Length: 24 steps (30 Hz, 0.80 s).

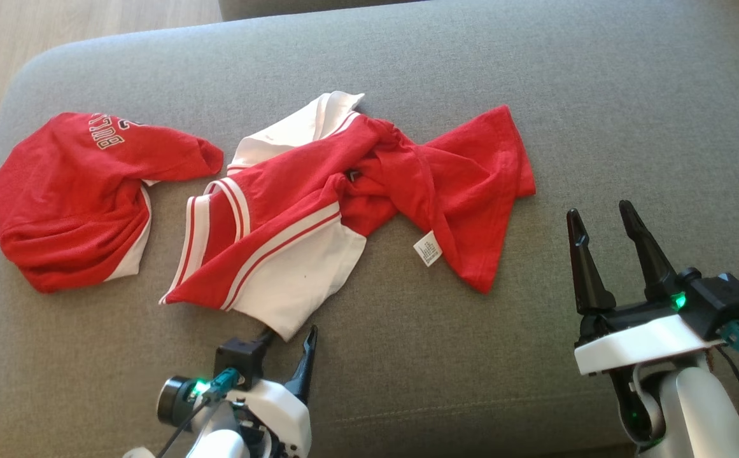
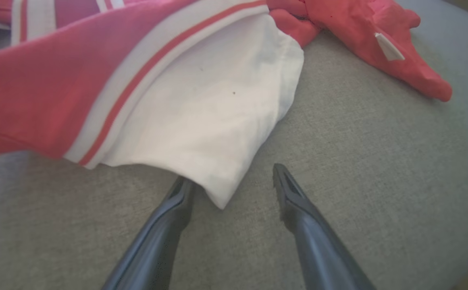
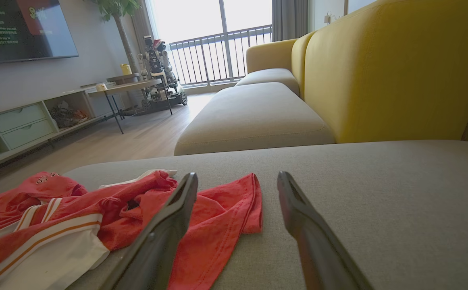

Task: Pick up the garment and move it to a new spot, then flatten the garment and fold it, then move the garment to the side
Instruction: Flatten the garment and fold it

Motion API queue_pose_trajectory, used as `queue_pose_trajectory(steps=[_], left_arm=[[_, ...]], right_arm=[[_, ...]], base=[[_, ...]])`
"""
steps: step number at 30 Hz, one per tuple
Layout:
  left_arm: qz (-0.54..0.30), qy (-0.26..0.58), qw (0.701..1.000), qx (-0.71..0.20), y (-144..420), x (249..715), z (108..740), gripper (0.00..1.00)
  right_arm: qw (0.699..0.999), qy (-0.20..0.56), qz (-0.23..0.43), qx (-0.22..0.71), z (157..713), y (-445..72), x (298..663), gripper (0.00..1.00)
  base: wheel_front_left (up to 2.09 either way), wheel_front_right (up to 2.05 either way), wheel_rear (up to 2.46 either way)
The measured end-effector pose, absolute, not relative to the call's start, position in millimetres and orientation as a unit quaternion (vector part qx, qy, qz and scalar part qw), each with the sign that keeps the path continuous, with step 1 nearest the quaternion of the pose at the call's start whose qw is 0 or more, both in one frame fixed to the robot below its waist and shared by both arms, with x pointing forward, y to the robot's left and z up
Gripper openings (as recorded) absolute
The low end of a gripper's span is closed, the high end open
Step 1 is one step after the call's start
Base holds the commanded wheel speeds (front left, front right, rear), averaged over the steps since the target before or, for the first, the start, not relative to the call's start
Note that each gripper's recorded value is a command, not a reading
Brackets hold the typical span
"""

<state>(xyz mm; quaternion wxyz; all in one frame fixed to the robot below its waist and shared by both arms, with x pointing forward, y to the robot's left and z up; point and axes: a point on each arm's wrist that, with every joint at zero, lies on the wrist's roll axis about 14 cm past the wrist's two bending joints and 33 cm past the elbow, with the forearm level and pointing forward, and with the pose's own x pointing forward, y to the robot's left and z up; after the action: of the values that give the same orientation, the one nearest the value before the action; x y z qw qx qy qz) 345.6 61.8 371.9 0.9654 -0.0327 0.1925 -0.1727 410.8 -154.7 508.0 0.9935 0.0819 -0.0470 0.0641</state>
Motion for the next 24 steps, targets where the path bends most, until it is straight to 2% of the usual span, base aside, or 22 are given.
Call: queue_pose_trajectory(steps=[1,6,14,24], left_arm=[[-0.177,0.193,0.965,-0.033,60.0,344.8,371.7,0.0],[-0.184,0.187,0.964,-0.047,56.3,346.7,376.7,0.0],[-0.155,0.062,0.982,-0.09,72.1,384.9,451.2,0.0],[-0.117,-0.063,0.984,-0.116,101.4,393.4,529.7,0.0]], right_arm=[[0.993,-0.047,0.064,0.082,507.9,-154.9,410.8,1.0],[0.994,-0.047,0.062,0.082,508.1,-156.0,410.6,1.0],[0.994,-0.017,0.057,0.096,489.0,-156.2,408.8,1.0],[0.986,0.09,0.071,0.125,426.1,-136.4,389.2,1.0]], base=[[0.0,0.0,0.0],[0.0,0.0,0.0],[0.0,0.0,0.0],[0.0,0.0,0.0]])
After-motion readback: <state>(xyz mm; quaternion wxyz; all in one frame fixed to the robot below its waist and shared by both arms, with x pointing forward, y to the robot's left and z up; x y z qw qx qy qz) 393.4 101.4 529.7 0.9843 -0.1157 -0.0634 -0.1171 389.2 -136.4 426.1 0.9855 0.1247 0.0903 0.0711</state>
